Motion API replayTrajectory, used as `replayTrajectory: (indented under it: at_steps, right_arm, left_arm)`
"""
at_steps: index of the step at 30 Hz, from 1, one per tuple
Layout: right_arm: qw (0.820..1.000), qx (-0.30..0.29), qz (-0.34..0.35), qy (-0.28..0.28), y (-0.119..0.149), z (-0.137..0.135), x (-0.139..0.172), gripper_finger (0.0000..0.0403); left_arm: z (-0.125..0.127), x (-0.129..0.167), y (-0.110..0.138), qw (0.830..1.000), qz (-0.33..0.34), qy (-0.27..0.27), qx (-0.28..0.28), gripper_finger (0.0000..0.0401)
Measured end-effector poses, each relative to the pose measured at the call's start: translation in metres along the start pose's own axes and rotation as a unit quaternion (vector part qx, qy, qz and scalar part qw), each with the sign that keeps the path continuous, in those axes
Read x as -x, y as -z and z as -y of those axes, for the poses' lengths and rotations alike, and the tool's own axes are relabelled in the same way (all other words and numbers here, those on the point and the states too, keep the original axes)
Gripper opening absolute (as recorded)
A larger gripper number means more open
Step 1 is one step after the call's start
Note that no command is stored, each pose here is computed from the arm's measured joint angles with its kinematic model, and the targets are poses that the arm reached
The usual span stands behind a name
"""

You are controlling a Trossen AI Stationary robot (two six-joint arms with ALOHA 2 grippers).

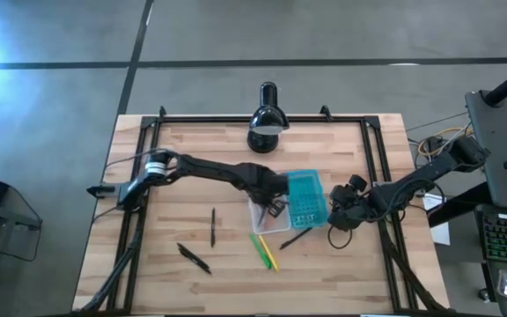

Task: Pick & place school supplies into a supply box
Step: Put the black pen into the supply box

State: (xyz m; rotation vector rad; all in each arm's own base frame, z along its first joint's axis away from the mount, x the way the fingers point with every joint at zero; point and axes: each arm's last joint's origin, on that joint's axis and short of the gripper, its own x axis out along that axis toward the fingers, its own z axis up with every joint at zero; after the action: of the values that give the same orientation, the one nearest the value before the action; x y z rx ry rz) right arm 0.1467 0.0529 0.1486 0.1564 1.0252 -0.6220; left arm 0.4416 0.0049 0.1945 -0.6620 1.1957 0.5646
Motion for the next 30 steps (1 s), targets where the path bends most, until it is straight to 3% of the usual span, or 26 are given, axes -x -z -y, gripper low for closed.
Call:
replayTrajectory:
  at_steps: [3, 8, 12, 15, 23, 30]
  right_arm:
    - [1.0, 0.0, 0.005, 0.005, 0.0, 0.0, 0.0, 0.0192]
    - [1.0, -0.001, 0.008, 0.007, 0.0, 0.001, 0.0, 0.0192]
    - [1.0, 0.0, 0.007, 0.008, 0.0, 0.001, 0.0, 0.0192]
    - [1.0, 0.002, 0.005, 0.01, 0.001, 0.001, -0.001, 0.0192]
    - [0.999, 0.011, -0.012, 0.035, 0.005, 0.007, 0.0, 0.0192]
    - [0.999, 0.022, -0.014, 0.041, 0.007, 0.009, -0.002, 0.0192]
  left_arm:
    - [-0.001, 0.005, -0.012, 0.999, 0.039, -0.019, -0.023, 0.0]
    - [-0.014, 0.02, -0.03, 0.99, 0.121, -0.076, 0.017, 0.0]
    - [-0.011, 0.038, -0.042, 0.988, 0.152, -0.009, 0.019, 0.0]
    - [-0.003, 0.031, -0.045, 0.986, 0.161, 0.031, 0.016, 0.0]
    - [0.006, 0.001, -0.037, 0.992, 0.117, 0.051, 0.017, 0.0]
    - [0.024, 0.002, -0.02, 0.993, 0.078, 0.09, -0.015, 0.0]
